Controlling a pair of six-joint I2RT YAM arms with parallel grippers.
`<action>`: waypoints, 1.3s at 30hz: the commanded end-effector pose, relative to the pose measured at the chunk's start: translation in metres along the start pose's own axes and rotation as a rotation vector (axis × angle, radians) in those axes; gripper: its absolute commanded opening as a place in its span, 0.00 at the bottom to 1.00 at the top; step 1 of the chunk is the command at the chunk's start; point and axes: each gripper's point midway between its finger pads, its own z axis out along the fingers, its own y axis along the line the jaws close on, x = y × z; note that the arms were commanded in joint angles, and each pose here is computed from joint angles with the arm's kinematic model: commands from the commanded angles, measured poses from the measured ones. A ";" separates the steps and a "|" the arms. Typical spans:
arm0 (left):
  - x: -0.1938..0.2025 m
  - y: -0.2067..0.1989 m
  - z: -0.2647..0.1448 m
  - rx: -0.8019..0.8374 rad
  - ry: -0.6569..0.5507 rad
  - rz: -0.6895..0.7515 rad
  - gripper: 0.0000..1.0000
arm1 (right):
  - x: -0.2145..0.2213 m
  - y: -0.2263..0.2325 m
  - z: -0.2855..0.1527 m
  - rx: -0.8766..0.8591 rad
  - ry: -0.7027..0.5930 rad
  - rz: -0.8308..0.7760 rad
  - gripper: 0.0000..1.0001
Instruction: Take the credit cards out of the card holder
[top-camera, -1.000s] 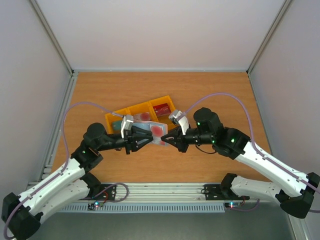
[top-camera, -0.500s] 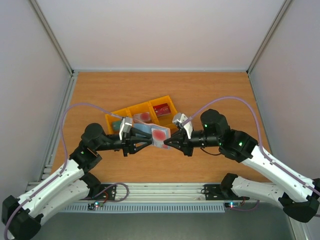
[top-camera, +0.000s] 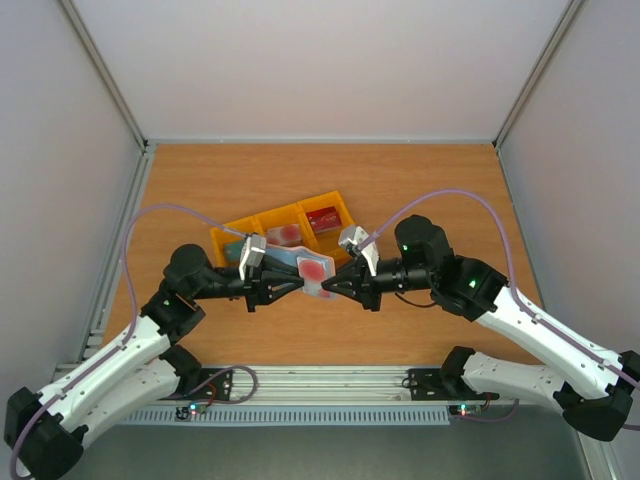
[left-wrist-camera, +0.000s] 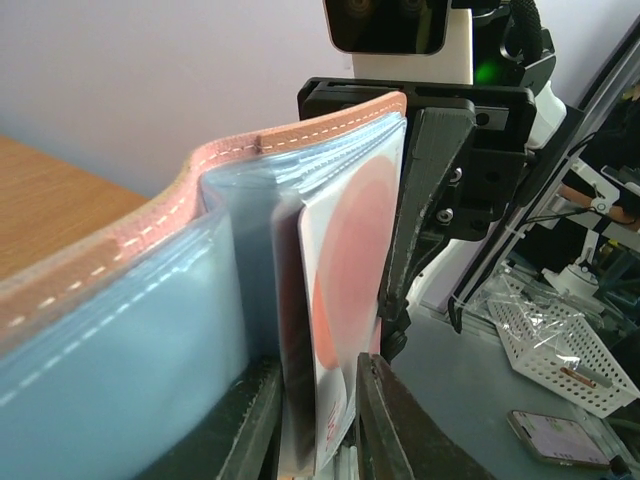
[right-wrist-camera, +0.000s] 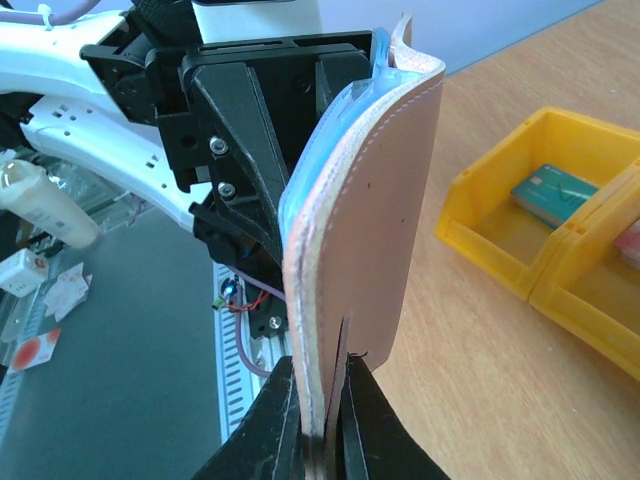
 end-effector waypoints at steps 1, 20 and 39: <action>-0.016 -0.015 0.002 0.056 -0.046 0.105 0.21 | -0.021 0.011 0.005 -0.066 -0.078 -0.092 0.01; -0.033 -0.012 0.000 0.052 -0.077 0.014 0.29 | -0.040 -0.005 0.018 -0.204 -0.083 -0.085 0.01; -0.017 -0.013 -0.006 0.056 -0.050 0.047 0.00 | -0.018 -0.023 -0.012 -0.077 -0.113 -0.029 0.07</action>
